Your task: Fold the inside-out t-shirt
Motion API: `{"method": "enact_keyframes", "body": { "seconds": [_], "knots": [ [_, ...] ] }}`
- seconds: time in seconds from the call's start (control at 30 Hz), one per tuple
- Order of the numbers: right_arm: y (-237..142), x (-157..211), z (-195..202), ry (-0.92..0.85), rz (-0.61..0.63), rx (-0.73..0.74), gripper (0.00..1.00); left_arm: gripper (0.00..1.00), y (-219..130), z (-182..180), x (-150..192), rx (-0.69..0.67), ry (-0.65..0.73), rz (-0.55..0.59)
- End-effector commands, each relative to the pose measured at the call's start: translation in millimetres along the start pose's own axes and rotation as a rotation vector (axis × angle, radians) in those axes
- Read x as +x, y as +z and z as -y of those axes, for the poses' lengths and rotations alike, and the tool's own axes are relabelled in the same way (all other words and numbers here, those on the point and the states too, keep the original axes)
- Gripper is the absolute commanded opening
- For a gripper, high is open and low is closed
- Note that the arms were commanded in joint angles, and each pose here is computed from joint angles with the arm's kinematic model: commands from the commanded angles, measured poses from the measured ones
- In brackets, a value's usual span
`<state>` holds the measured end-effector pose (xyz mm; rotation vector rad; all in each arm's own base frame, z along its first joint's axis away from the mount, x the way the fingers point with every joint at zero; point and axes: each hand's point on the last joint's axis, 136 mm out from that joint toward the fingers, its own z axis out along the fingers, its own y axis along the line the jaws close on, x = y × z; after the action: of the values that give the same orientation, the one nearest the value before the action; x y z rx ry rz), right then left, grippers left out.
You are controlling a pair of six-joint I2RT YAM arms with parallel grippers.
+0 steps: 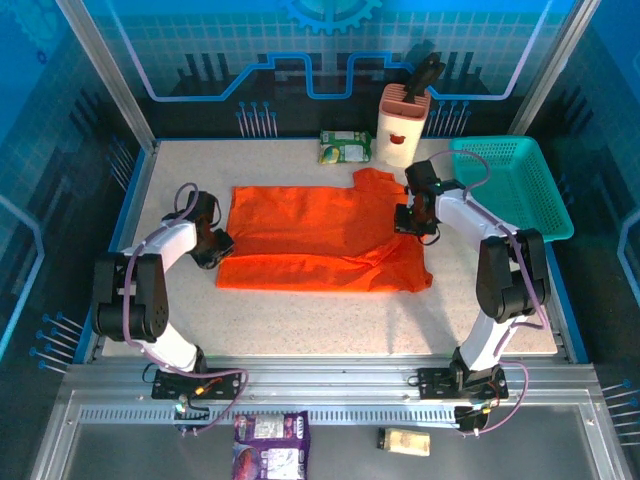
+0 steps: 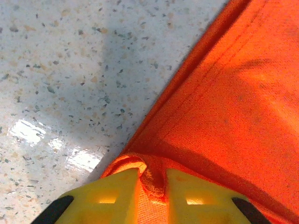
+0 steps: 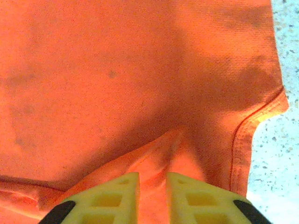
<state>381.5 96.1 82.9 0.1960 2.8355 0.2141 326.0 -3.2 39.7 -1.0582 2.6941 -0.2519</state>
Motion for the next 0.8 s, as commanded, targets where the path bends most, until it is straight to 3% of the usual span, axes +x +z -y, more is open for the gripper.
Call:
{"method": "enact_keyframes", "body": {
  "seconds": [0.0,0.2,0.37,0.6,0.7,0.77],
  "knots": [
    [-21.7,-12.1,7.8,0.002,0.047,0.033,0.36,0.29,-34.0,9.8,-10.9,0.043,0.035,0.059],
    [-49.3,5.1,-5.9,-0.017,0.051,-0.046,0.46,0.34,-56.9,17.2,7.1,0.123,0.052,0.040],
    [-45.6,47.1,-30.1,-0.034,-0.061,-0.242,0.48,0.25,-41.3,16.4,43.9,0.139,0.060,-0.078],
    [-28.7,87.0,22.0,0.066,-0.114,-0.152,0.48,0.14,-2.5,-4.2,77.4,0.087,0.054,-0.210],
    [-23.0,93.0,36.0,0.168,-0.108,-0.225,0.48,0.13,12.5,-16.4,83.0,0.036,0.053,-0.253],
    [-19.6,96.2,36.4,0.226,-0.101,-0.316,0.54,0.13,20.3,-24.1,85.5,0.013,0.040,-0.275]
  ]
}}
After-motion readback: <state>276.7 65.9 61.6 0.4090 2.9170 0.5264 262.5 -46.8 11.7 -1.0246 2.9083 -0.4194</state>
